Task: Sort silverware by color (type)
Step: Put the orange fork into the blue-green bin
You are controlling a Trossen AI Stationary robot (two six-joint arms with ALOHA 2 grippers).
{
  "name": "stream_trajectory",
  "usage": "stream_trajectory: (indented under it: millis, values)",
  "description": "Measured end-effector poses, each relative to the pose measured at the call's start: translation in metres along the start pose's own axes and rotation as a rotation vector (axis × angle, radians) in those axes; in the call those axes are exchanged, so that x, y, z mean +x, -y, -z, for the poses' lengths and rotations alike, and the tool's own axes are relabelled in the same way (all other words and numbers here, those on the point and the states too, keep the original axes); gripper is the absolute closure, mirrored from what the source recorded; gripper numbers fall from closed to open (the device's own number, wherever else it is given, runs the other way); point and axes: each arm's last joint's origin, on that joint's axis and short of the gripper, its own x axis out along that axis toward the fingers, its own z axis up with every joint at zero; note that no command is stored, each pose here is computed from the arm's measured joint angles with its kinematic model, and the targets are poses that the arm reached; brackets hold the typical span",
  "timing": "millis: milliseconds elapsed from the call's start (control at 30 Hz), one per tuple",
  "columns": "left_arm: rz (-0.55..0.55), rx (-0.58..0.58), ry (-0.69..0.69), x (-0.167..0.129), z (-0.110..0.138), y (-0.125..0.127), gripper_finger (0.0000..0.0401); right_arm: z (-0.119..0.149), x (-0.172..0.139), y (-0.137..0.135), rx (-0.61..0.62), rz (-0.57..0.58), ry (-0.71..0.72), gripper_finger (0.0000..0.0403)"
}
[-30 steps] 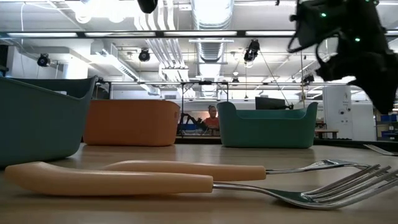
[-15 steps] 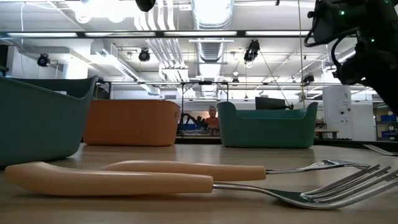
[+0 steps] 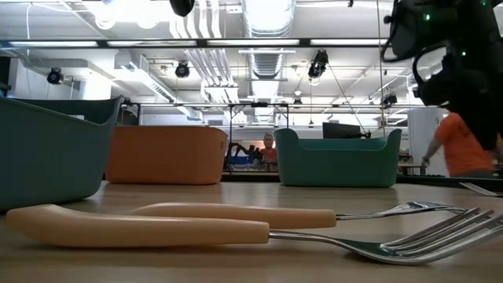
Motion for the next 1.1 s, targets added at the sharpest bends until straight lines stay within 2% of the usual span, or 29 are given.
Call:
stream_trajectory:
  millis: [167,500,633,800,933,1100]
  values:
    - [-0.012,0.016,0.005,0.000,0.000,0.000,0.0351,0.001,0.016,0.001,-0.017,0.049,-0.081,0.0163]
    - [-0.014,0.024,0.005,0.000,0.000,-0.001,0.0351,-0.001,0.026,-0.007,-0.054,0.091,-0.145,0.0166]
    - [-0.015,0.036,0.005,0.000,0.000,-0.001,0.0351,-0.004,0.034,-0.016,-0.021,0.078,-0.181,0.0166]
    - [-0.019,0.051,0.008,0.000,0.000,-0.001,0.0351,-0.011,0.049,-0.021,0.006,0.158,-0.235,0.0167]
    - [-0.037,0.052,0.016,0.000,-0.001,-0.001,0.0351,-0.014,0.055,-0.026,-0.009,0.216,-0.268,0.0185]
    - [-0.038,0.052,0.016,0.000,-0.001,-0.002,0.0351,-0.017,0.058,-0.030,-0.002,0.270,-0.289,0.0233]
